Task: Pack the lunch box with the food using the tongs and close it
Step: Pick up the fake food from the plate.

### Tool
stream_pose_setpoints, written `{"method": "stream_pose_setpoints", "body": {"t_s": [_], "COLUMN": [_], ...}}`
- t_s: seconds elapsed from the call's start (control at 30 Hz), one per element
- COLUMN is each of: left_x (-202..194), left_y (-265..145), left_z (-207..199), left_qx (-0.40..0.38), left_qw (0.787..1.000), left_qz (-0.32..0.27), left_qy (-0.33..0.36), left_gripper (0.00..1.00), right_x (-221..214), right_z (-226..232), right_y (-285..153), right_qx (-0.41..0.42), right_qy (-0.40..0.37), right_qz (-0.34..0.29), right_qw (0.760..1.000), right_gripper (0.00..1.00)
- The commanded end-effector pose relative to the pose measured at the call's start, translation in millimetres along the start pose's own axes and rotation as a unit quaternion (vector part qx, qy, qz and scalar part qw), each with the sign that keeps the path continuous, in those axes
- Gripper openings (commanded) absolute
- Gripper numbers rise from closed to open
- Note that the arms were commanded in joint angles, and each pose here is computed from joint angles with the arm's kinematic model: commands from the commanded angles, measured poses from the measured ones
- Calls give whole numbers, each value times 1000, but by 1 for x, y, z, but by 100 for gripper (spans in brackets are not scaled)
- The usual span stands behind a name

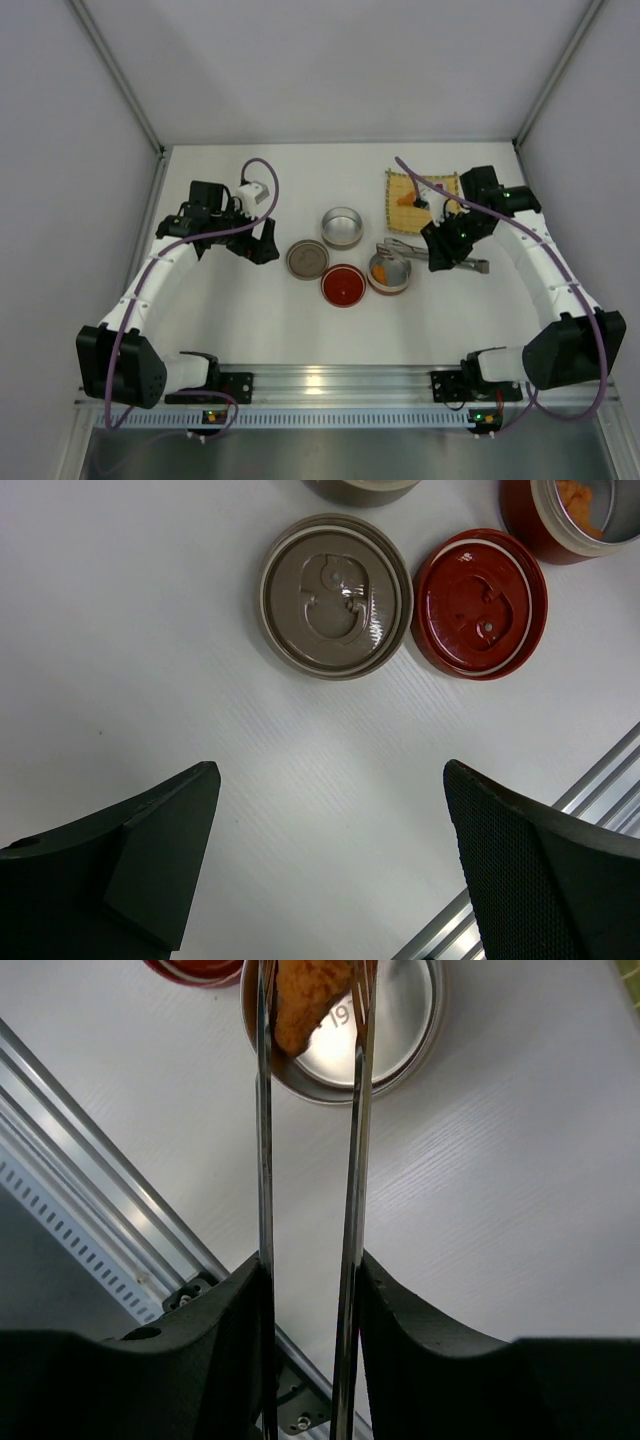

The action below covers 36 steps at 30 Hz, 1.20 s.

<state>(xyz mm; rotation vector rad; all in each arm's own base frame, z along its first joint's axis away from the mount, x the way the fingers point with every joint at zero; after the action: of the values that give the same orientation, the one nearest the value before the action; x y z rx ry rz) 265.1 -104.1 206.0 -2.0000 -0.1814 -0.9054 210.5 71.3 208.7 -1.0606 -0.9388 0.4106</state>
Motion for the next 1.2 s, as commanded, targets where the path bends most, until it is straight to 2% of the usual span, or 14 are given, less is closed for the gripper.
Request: {"method": "stream_pose_setpoints", "body": {"t_s": [0.0,0.1,0.3,0.37,0.6,0.7,0.9,1.17], "left_x": [1,3,7,5,-4,-4,0,-3], "left_y": [-1,-4,-7,-6,-5,-4,-1,9], "left_z": [-3,-3,-4,-5,-5,-6,-3,2], "left_qx": [-14,-12,-7,-11,-20,-25,-23,-28], "left_qw": [1000,1000,1000,1000,1000,999,999,999], "left_qz": [-2,-5,-16,-13,3,3,5,19], "left_qy": [10,11,12,9,21,23,26,20], "left_gripper": [98,98,98,98,98,98,98,98], "right_x": [28,51,68,76,91,92,96,94], "right_z": [4,-5,-33,-41,-79,-95,-122,-157], "right_y": [-31,-48,-48,-48,-46,-43,-39,-38], "right_qx": [-34,-84,-175,-185,-211,-209,-206,-190], "right_qy": [-28,2,92,84,-57,-94,-144,-189], "right_qz": [-55,-100,-149,-163,-105,-83,-59,-48], "right_qw": [998,991,969,965,970,970,966,962], "right_gripper": [38,36,34,34,37,41,47,47]}}
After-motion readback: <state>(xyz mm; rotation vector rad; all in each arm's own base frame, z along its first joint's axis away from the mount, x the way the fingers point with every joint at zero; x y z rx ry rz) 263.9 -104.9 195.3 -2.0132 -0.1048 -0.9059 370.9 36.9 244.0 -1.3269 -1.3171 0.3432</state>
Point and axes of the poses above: each gripper's point midway between its finger pads, its own y axis out along the fingers, its own z axis along the line the jaws close on, x = y × z, the point moved 5 cm from there along -y, back along the fingers, and after that the axes turned 7 degrees about -y, right-handed, at the moved point
